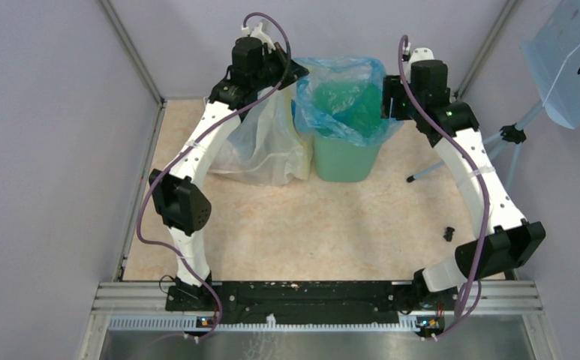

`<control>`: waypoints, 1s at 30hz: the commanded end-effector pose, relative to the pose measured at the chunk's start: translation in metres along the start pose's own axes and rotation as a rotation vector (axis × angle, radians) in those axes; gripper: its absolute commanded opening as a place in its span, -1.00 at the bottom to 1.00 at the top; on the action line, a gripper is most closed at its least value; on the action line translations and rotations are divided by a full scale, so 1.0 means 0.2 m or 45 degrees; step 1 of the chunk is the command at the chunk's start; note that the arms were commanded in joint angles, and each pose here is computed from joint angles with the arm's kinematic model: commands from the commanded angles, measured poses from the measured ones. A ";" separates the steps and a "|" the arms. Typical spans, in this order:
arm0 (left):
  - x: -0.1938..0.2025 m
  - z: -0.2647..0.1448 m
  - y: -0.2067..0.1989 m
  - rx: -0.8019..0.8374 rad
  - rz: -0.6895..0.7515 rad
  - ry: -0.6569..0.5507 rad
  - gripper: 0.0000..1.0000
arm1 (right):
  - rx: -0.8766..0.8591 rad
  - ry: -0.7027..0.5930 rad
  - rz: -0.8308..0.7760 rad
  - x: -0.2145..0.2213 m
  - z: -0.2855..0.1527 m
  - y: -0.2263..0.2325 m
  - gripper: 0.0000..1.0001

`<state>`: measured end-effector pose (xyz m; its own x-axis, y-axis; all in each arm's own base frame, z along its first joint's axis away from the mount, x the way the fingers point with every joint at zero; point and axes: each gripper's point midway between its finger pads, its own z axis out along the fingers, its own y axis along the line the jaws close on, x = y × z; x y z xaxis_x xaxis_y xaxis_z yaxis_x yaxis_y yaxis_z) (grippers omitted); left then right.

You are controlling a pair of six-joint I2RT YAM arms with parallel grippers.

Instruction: Put the trash bags into the trash bin

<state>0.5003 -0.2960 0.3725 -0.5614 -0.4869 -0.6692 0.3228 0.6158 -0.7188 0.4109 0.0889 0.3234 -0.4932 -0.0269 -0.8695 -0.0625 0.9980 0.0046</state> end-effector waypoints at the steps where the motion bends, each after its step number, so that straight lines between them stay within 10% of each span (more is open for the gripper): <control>1: -0.08 -0.06 -0.04 0.042 0.037 -0.056 -1.00 | 0.040 -0.012 0.049 -0.08 -0.03 -0.01 -0.33; 7: -0.07 -0.12 -0.06 0.044 0.067 -0.032 -1.00 | -0.025 -0.077 0.082 -0.21 -0.16 0.02 -1.00; 19: -0.21 -0.39 -0.02 -0.110 0.089 -0.172 -1.00 | 0.199 0.007 0.103 -0.27 -0.22 -0.19 -1.00; 22: -0.19 -0.36 -0.06 -0.055 0.069 -0.133 -1.00 | 0.081 0.070 0.058 -0.24 -0.16 -0.10 -0.34; 30: -0.09 -0.24 -0.18 0.115 -0.030 -0.016 -1.00 | -0.020 -0.136 -0.047 -0.27 -0.35 0.03 0.40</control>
<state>0.4635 -0.2563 0.3979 -0.5513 -0.5012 -0.6670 0.3048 0.6232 -0.7202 0.4061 0.0788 0.3503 -0.5764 -0.0244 -0.8168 -0.0213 0.9997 -0.0149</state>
